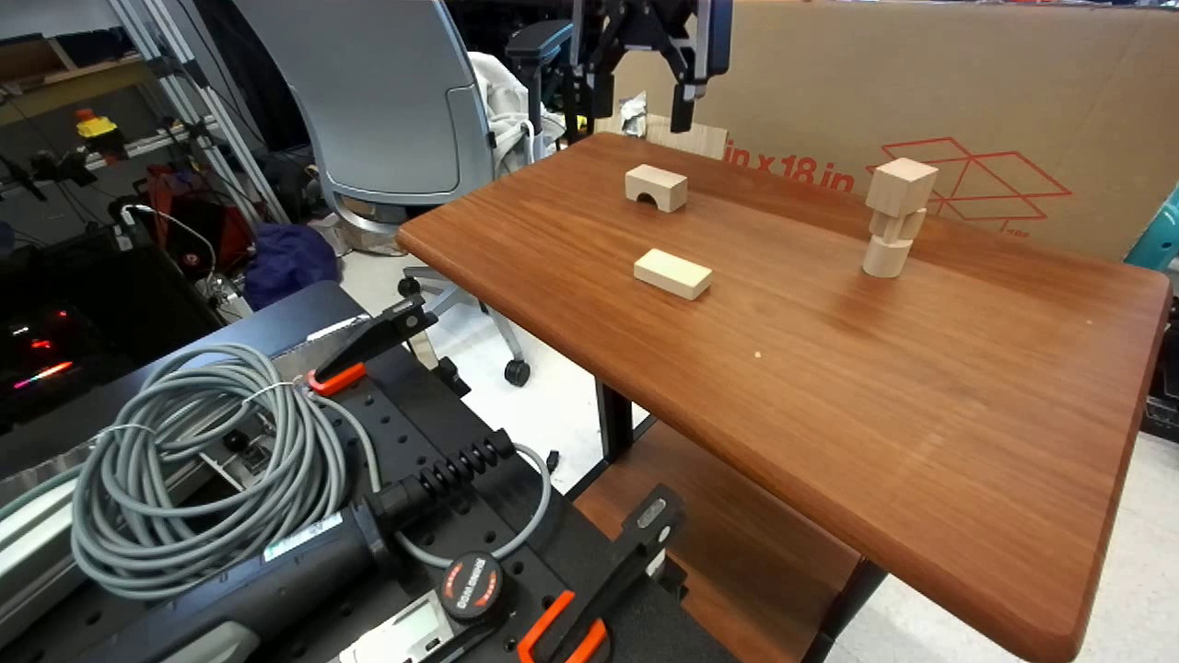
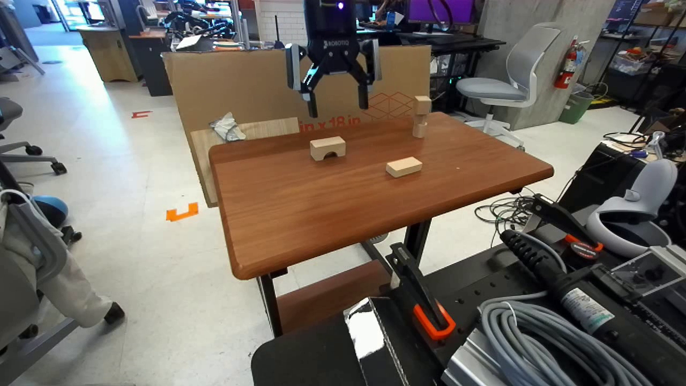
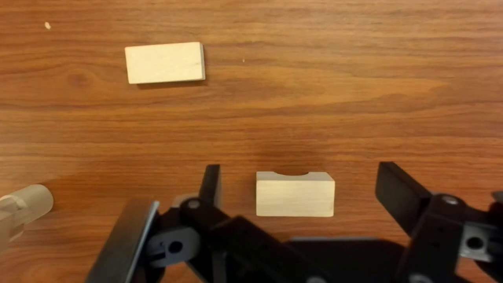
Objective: Put the wooden block on top of the other wooden block on the desk
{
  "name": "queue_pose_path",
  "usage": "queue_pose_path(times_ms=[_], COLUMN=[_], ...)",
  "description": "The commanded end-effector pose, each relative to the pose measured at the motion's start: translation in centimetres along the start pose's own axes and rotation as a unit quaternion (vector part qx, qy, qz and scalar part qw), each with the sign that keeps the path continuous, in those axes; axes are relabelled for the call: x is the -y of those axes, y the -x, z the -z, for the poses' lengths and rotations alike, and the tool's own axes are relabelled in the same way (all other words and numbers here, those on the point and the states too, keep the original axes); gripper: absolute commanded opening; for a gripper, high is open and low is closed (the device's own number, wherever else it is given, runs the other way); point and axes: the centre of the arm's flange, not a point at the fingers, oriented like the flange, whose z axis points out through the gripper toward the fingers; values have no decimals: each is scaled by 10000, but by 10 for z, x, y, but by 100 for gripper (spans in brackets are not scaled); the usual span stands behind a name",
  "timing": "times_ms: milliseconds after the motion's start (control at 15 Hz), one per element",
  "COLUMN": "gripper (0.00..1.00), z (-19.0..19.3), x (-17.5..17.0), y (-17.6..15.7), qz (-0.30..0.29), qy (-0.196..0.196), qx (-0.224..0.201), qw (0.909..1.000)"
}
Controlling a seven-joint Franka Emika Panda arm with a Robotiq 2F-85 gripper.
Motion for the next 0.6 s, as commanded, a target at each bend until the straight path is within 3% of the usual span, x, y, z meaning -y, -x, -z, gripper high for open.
queue_pose_path(times_ms=[0,533], gripper=[100,100], z=[-21,-40], x=[6,16], y=[-24,-48], qz=[161,269], qy=[53,58], qx=[-98,-142], qw=[9998,9995])
